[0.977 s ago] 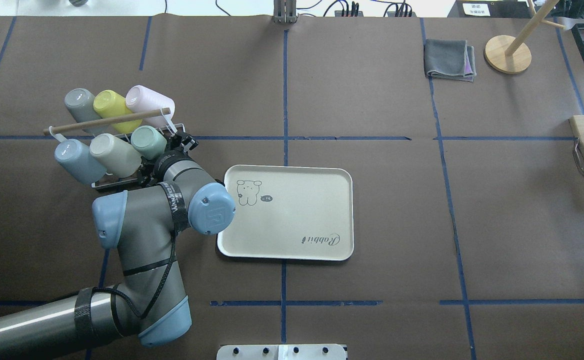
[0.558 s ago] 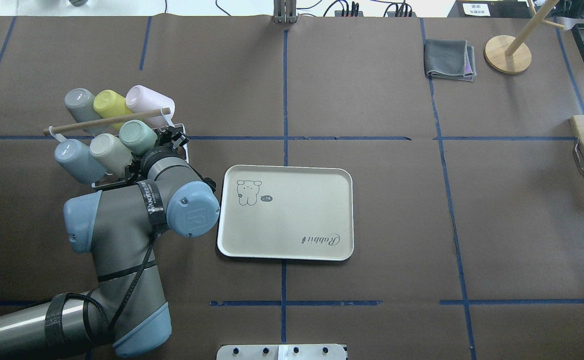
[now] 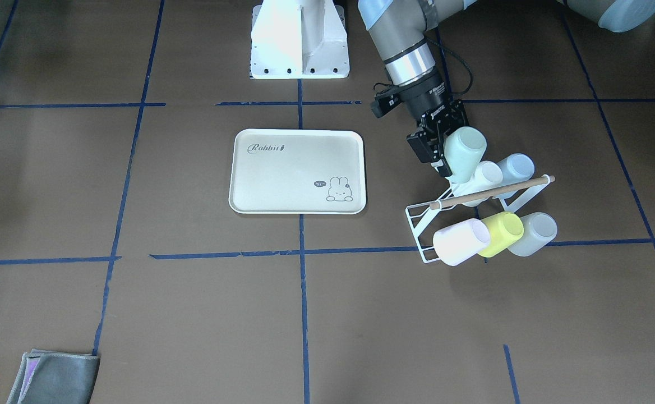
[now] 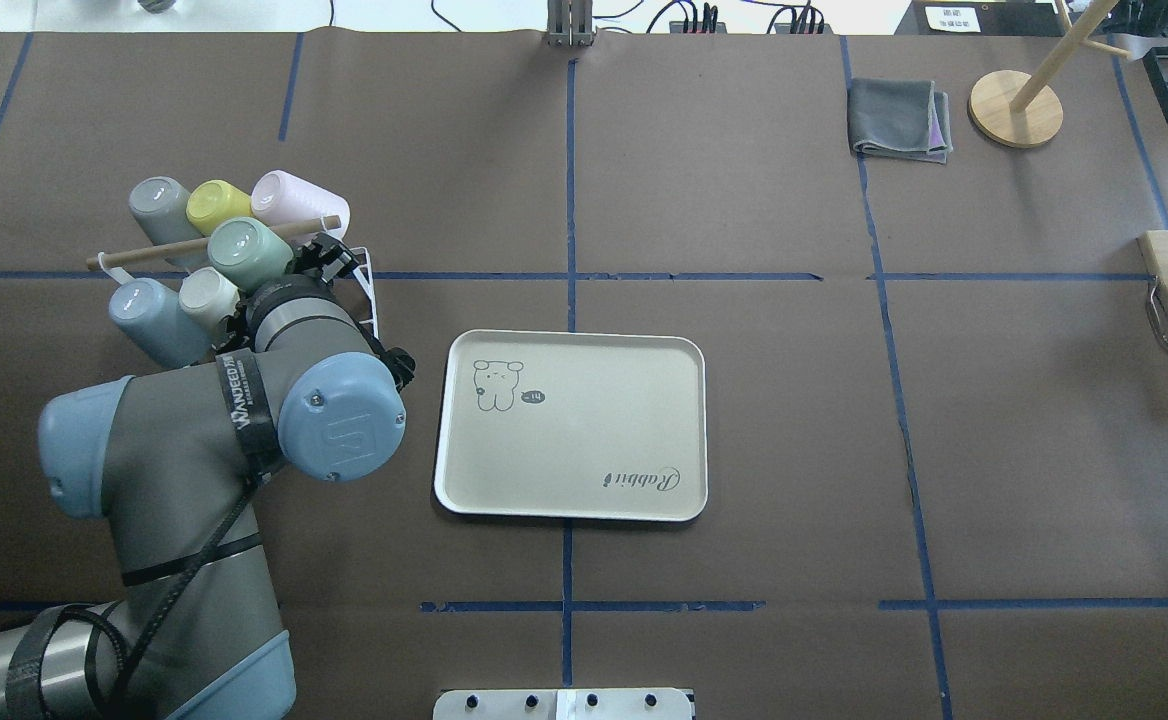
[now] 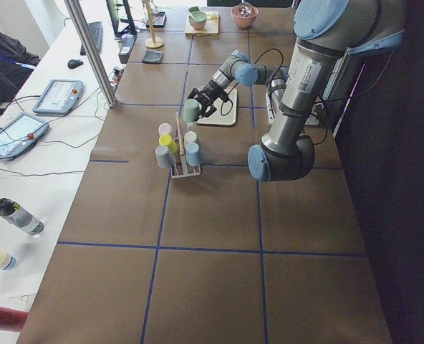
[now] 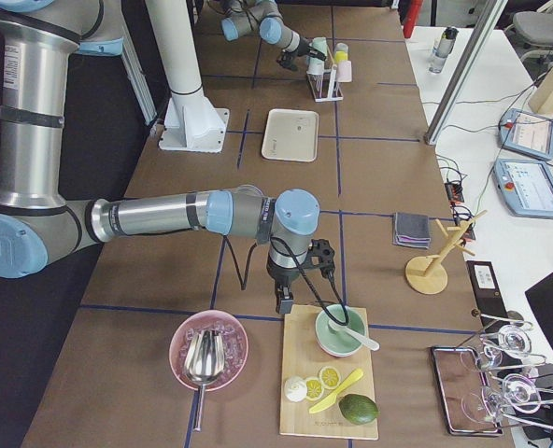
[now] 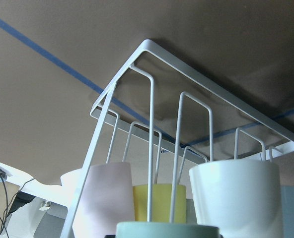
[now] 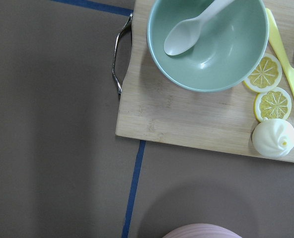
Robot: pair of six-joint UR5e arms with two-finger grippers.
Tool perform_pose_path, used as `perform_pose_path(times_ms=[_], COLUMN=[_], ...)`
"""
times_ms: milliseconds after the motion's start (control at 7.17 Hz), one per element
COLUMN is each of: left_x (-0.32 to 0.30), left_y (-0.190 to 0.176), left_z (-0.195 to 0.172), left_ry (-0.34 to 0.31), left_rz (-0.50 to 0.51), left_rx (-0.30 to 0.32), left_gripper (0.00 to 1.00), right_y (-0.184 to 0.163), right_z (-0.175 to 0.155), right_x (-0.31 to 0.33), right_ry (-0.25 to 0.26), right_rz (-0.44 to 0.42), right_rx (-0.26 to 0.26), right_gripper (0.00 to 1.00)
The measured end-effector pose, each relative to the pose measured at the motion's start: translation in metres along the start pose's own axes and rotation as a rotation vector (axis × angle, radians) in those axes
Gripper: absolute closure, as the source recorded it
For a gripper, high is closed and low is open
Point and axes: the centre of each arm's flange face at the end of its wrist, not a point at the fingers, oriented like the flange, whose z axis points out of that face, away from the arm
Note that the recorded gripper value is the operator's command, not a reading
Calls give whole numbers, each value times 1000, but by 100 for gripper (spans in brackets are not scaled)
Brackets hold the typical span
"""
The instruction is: Pick up and place green cup on tray
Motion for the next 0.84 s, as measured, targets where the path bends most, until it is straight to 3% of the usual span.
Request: perform_pose_path(times_ms=[279,419,837], left_x=[-5,-6,-12], left_y=[34,44,61], left_z=[-23,-25,-54], left_ry=[-32,-11,27], left_rz=[-133,-291,-767], left_rx=[40,91,343], left_gripper=[33,34,38], right_y=[0,0,-2], right_z=[0,0,-2], right_x=[0,0,-1], right_ry=[0,0,0], right_rz=[-1,-1,-3], right_rx=[0,1,4], right_gripper=[0,0,0])
